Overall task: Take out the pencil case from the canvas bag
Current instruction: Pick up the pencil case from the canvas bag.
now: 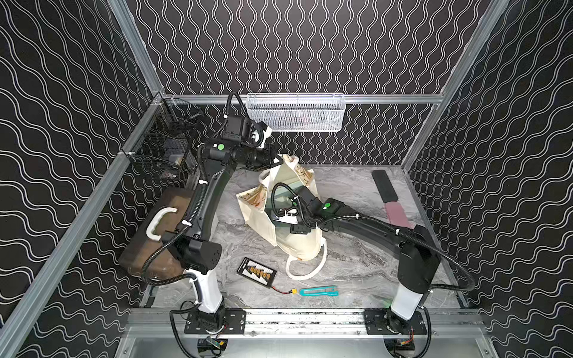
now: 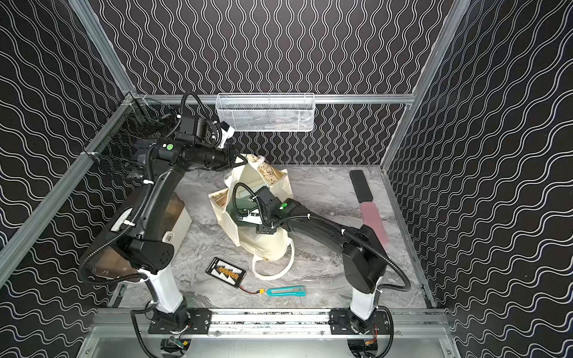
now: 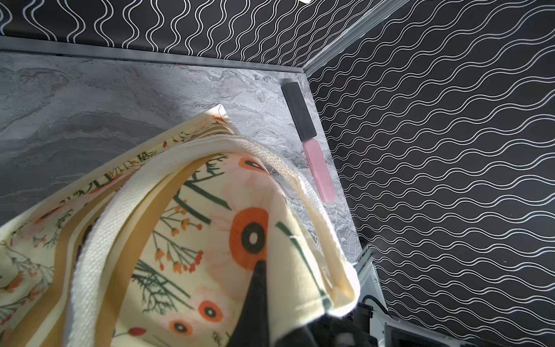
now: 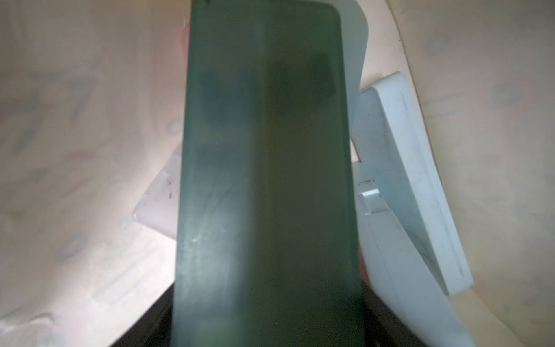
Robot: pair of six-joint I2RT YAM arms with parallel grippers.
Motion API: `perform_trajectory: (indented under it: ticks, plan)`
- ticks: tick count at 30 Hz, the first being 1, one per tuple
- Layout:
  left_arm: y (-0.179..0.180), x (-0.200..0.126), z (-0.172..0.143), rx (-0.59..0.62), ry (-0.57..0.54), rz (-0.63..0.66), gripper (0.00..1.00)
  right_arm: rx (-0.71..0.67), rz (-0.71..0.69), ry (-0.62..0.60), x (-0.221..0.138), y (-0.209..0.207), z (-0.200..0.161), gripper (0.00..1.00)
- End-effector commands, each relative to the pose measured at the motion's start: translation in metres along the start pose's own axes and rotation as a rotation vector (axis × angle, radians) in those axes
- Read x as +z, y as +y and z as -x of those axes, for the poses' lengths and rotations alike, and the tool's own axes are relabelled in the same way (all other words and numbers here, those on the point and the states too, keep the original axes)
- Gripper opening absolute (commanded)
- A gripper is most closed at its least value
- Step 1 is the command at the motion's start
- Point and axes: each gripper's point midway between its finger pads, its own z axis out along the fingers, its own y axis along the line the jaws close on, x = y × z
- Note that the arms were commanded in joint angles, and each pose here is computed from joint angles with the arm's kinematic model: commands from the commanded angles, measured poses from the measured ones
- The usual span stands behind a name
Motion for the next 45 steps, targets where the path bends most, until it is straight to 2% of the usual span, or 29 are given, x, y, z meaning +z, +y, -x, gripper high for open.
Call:
perform_trajectory:
  ticks: [1,12,18,29,45]
  plan:
    - [-0.015,-0.005,0.017,0.084,-0.072,-0.051,0.0,0.029,-0.035,-0.044,-0.014,-0.005,0.006,0.73]
    - [-0.009,-0.002,0.017,0.081,-0.071,-0.029,0.0,0.058,-0.068,-0.038,-0.032,0.002,-0.006,0.68]
    - [-0.002,-0.004,0.019,0.082,-0.086,0.021,0.0,0.099,-0.092,-0.076,-0.05,0.004,-0.006,0.67]
    - [0.012,-0.006,0.026,0.067,-0.122,0.1,0.0,0.185,-0.12,-0.06,-0.069,0.016,-0.032,0.65]
    - [0.044,-0.029,0.044,0.022,-0.25,0.321,0.0,0.515,-0.177,-0.272,-0.125,0.038,-0.058,0.6]
